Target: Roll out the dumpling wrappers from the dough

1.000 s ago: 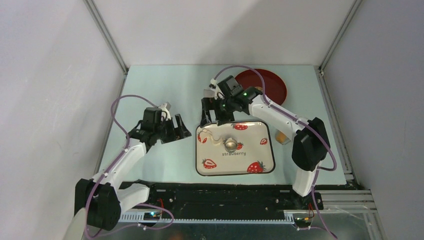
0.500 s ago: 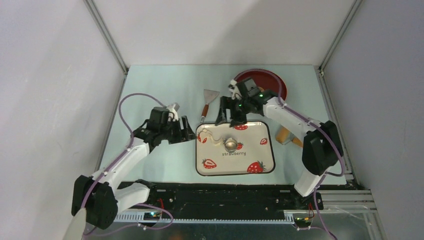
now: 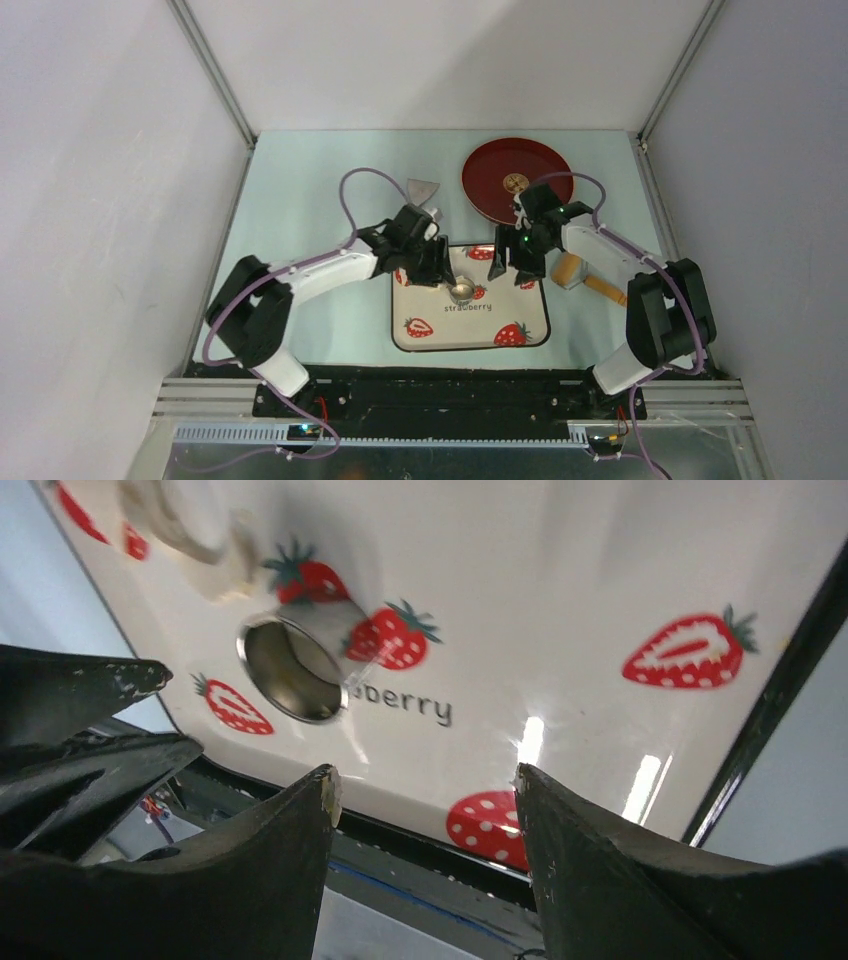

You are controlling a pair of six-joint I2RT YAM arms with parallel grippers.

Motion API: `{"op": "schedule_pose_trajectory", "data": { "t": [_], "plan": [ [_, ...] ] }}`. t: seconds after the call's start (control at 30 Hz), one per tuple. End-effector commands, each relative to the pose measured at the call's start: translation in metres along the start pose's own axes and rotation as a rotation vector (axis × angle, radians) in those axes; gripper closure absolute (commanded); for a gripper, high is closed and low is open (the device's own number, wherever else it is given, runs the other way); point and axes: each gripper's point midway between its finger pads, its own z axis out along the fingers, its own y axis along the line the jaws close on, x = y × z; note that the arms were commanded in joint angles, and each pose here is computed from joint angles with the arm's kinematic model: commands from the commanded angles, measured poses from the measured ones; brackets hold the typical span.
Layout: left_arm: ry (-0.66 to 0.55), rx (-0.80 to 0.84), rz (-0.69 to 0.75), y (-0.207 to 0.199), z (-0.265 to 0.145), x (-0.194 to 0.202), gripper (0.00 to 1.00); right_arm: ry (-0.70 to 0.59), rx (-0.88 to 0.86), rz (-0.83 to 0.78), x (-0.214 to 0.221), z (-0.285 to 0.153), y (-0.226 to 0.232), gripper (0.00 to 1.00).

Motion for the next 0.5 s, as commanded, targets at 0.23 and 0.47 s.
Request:
{"op": "schedule_pose_trajectory", "data": {
  "t": [0.23, 0.47],
  "plan": [
    [0.023, -0.097, -0.025, 0.002, 0.038, 0.007, 0.54, -0.037, -0.04, 0.029, 0.016, -0.015, -0.017, 0.31],
    [0.041, -0.106, -0.021, 0.003, 0.049, 0.006, 0.63, -0.024, -0.037, 0.038, 0.02, -0.011, -0.021, 0.31]
  ]
}}
